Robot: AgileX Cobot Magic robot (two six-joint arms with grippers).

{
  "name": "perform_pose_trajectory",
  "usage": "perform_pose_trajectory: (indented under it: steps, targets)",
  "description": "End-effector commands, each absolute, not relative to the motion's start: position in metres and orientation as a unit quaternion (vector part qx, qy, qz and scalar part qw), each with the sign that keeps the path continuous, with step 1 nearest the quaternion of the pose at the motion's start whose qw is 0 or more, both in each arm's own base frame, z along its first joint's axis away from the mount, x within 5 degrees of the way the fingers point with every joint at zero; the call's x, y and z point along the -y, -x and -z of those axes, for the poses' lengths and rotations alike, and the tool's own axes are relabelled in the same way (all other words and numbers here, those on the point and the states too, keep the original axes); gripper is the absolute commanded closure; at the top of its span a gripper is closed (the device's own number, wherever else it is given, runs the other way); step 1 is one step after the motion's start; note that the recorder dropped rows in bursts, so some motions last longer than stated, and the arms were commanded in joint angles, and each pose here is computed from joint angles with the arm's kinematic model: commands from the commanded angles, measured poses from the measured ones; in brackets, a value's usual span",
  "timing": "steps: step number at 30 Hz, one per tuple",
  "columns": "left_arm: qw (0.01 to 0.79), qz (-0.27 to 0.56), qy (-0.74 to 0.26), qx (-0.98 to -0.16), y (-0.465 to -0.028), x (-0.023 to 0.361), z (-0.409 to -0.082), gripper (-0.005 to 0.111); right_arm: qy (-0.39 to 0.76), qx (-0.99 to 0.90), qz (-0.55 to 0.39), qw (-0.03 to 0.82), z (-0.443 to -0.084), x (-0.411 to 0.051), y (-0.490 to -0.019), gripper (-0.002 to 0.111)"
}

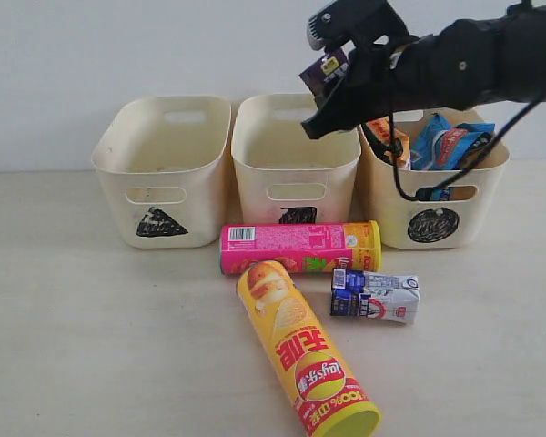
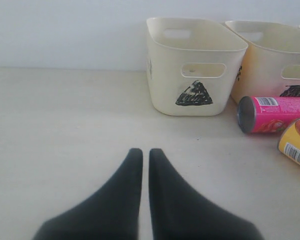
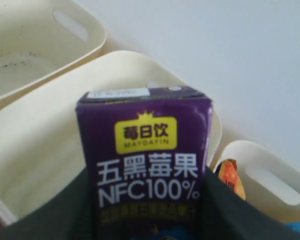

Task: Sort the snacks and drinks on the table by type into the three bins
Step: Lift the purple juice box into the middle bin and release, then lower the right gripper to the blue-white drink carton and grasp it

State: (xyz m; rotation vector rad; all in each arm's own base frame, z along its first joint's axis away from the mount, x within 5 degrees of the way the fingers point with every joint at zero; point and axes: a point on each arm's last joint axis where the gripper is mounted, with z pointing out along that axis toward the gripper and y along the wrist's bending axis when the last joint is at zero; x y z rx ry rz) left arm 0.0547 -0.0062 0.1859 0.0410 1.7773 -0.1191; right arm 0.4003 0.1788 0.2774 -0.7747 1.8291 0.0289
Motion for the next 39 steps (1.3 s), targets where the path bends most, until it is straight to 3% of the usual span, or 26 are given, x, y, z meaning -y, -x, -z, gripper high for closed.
perform_pose_trajectory:
  steps: [1, 13, 15, 20, 23, 35, 37, 39]
  targets:
    - [0.634, 0.053, -0.015, -0.771, -0.054, 0.006, -0.188, 0.103, 0.311, -0.761, -0.018, 0.57, -0.276, -0.191, -0.43, 0.106]
    - [0.634, 0.053, -0.015, -0.771, -0.054, 0.006, -0.188, 0.103, 0.313, -0.767, -0.018, 0.56, -0.221, -0.216, -0.488, 0.102]
    - [0.634, 0.053, -0.015, -0.771, -0.054, 0.006, -0.188, 0.103, 0.314, -0.77, -0.018, 0.556, -0.213, -0.218, -0.491, 0.091]
    - [0.634, 0.053, -0.015, -0.771, -0.054, 0.006, -0.188, 0.103, 0.315, -0.772, -0.018, 0.552, -0.207, -0.218, -0.493, 0.048]
    - [0.634, 0.053, -0.015, -0.771, -0.054, 0.006, -0.188, 0.103, 0.315, -0.771, -0.018, 0.553, -0.209, -0.218, -0.493, 0.036]
    - [0.634, 0.053, -0.015, -0.771, -0.054, 0.006, -0.188, 0.103, 0.344, -0.819, -0.023, 0.458, -0.253, -0.208, -0.464, 0.037]
    - [0.634, 0.053, -0.015, -0.771, -0.054, 0.006, -0.188, 0.103, 0.355, -0.827, -0.018, 0.436, -0.264, -0.204, -0.455, 0.044]
    - [0.634, 0.053, -0.015, -0.771, -0.054, 0.006, -0.188, 0.103, 0.368, -0.833, -0.008, 0.413, -0.276, -0.199, -0.446, 0.059]
